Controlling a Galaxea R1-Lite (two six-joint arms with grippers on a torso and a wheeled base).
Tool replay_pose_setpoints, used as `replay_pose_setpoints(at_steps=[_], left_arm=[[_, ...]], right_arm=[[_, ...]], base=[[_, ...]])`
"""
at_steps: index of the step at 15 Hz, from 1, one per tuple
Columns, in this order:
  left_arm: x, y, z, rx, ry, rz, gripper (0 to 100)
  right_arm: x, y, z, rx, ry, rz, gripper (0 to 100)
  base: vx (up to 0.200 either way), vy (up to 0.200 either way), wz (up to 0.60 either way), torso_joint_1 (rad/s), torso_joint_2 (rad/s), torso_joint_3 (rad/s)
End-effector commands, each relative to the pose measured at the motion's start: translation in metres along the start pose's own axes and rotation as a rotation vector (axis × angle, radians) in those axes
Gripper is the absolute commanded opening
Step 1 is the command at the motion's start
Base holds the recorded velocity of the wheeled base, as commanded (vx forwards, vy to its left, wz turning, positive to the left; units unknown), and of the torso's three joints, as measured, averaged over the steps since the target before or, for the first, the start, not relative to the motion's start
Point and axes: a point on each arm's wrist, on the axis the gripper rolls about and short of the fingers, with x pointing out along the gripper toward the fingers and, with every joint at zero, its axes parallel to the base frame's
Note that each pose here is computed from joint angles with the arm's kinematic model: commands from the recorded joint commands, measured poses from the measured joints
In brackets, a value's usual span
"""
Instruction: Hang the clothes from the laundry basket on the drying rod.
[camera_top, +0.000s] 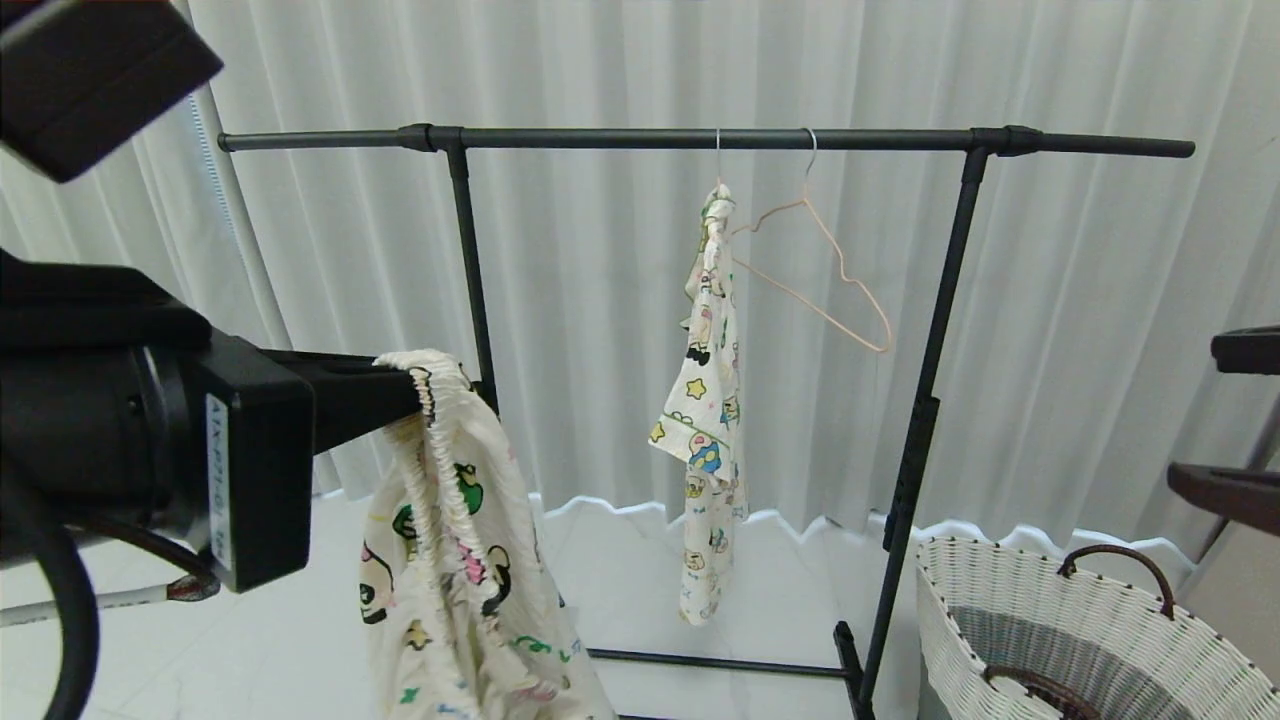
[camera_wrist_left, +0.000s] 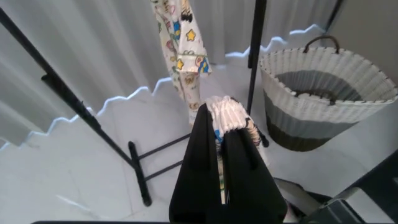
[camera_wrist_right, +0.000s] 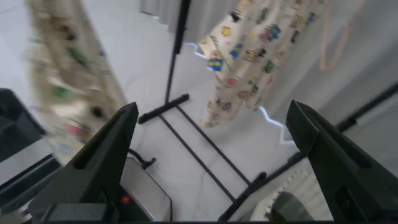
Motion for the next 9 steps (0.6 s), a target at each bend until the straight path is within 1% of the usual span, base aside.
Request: replay_pose_setpoints(at_steps=[1,2,3,5,6,7,8,9], left_arm=[[-0.001,0.003,-0.008,0.004,0.016,0.017,0],[0.001,0.005,-0.012,0.007,0.031,0.057,0],[0.004,0.006,-0.017,0.013,0.048,0.109,0],[0.008,0.01,-0.023,0.02,0.069,0.208,0],[0.009,0.012,-0.025,0.018,0.075,0.236,0],[0.01,0.014,-0.025,0.014,0.08,0.256,0],[0.011,0.015,-0.025,0.01,0.08,0.262,0],[0.011,0.016,-0.025,0.009,0.08,0.263,0]], right_arm=[[-0.005,-0.023,-0.008,0.007,0.056,-0.261,100],[-0.007,-0.033,-0.014,-0.026,0.122,-0.381,100],[-0.01,-0.041,-0.019,-0.05,0.176,-0.464,100],[-0.011,-0.052,-0.033,-0.109,0.28,-0.591,100],[-0.013,-0.055,-0.038,-0.148,0.306,-0.641,100],[-0.013,-0.056,-0.044,-0.186,0.299,-0.669,100],[-0.012,-0.057,-0.047,-0.191,0.282,-0.681,100],[-0.006,-0.058,-0.057,-0.208,0.234,-0.701,100]], base=[[0.0,0.0,0.0,0.0,0.0,0.0],[0.0,0.0,0.0,0.0,0.0,0.0],[0.0,0.0,0.0,0.0,0.0,0.0],[0.0,0.0,0.0,0.0,0.0,0.0],[0.0,0.0,0.0,0.0,0.0,0.0],[0.0,0.0,0.0,0.0,0.0,0.0],[0.0,0.0,0.0,0.0,0.0,0.0],[0.0,0.0,0.0,0.0,0.0,0.0]])
